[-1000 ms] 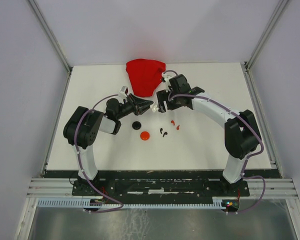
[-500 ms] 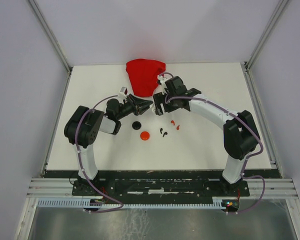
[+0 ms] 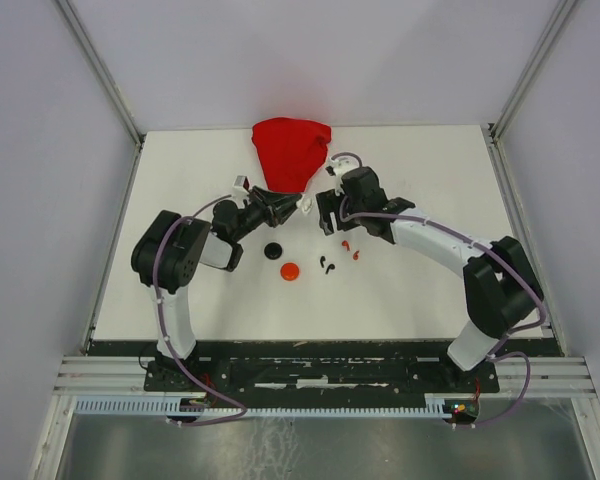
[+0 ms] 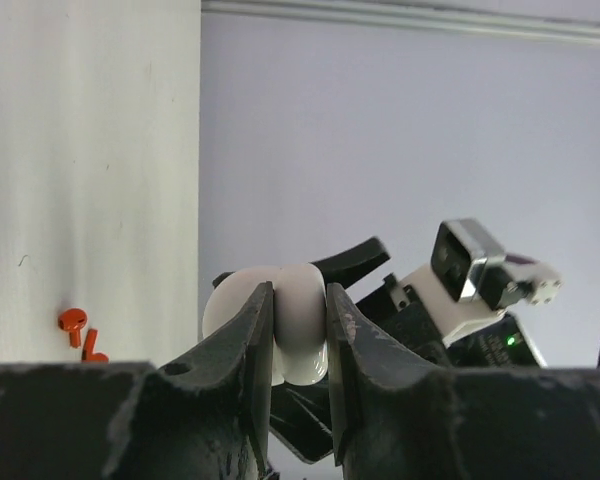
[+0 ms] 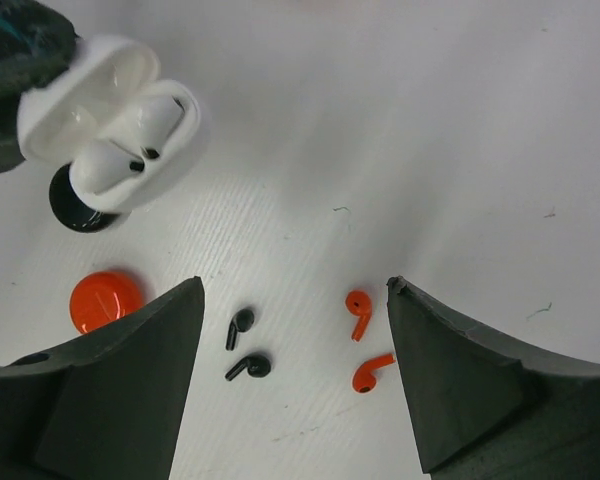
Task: Insert the wireless bluetooth earbuds into the charging case
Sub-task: Close the charging case.
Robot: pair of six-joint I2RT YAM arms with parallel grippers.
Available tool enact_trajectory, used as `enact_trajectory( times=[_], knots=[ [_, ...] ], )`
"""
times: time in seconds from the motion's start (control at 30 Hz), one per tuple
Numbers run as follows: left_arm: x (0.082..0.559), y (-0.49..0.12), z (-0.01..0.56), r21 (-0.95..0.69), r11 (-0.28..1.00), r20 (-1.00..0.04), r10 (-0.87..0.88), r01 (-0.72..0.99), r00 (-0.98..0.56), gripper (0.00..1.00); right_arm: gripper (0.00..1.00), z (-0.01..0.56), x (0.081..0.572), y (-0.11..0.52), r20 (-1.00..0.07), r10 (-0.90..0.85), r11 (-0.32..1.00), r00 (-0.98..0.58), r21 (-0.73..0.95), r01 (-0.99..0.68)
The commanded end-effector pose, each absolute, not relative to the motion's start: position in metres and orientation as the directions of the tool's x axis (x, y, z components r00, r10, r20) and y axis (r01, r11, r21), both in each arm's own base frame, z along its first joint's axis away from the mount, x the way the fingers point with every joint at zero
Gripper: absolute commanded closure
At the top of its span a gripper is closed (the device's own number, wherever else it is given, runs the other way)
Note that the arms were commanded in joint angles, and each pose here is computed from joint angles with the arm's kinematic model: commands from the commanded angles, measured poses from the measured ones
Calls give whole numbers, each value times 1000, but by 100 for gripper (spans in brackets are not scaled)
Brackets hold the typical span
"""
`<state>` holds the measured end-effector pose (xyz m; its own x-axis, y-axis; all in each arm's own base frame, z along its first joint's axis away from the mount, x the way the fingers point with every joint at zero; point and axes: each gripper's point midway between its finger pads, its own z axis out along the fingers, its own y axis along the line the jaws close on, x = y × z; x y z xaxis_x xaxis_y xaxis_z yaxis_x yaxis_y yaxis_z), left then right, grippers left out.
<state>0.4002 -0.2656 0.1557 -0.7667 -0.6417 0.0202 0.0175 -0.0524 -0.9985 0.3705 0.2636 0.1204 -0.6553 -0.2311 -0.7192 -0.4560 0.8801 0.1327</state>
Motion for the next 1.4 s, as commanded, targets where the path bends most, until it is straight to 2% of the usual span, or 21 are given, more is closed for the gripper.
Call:
enact_trajectory(
  times=[0.0,0.27,0.47,0.7,1.37],
  knots=[
    [413,-255,181,-979,-202,131,-707,20,-695,97,18,163,396,265,-897,-106,892,-430,105,-439],
    [418,-265,182,-958,-275,266,-735,-85,-624,97,16,154,395,287,-969,-126,854,-211,3,-520],
    [413,-274,173,-943,-282,331,-748,-177,-574,97,15,156,401,299,-978,-198,856,-60,-143,-496],
    [406,-281,172,-924,-314,382,-739,-217,-555,97,14,142,408,305,-961,-265,862,-79,-199,-467],
    [393,-285,147,-923,-285,384,-710,-258,-590,97,8,146,422,252,-930,-364,916,-51,-347,-199]
  ],
)
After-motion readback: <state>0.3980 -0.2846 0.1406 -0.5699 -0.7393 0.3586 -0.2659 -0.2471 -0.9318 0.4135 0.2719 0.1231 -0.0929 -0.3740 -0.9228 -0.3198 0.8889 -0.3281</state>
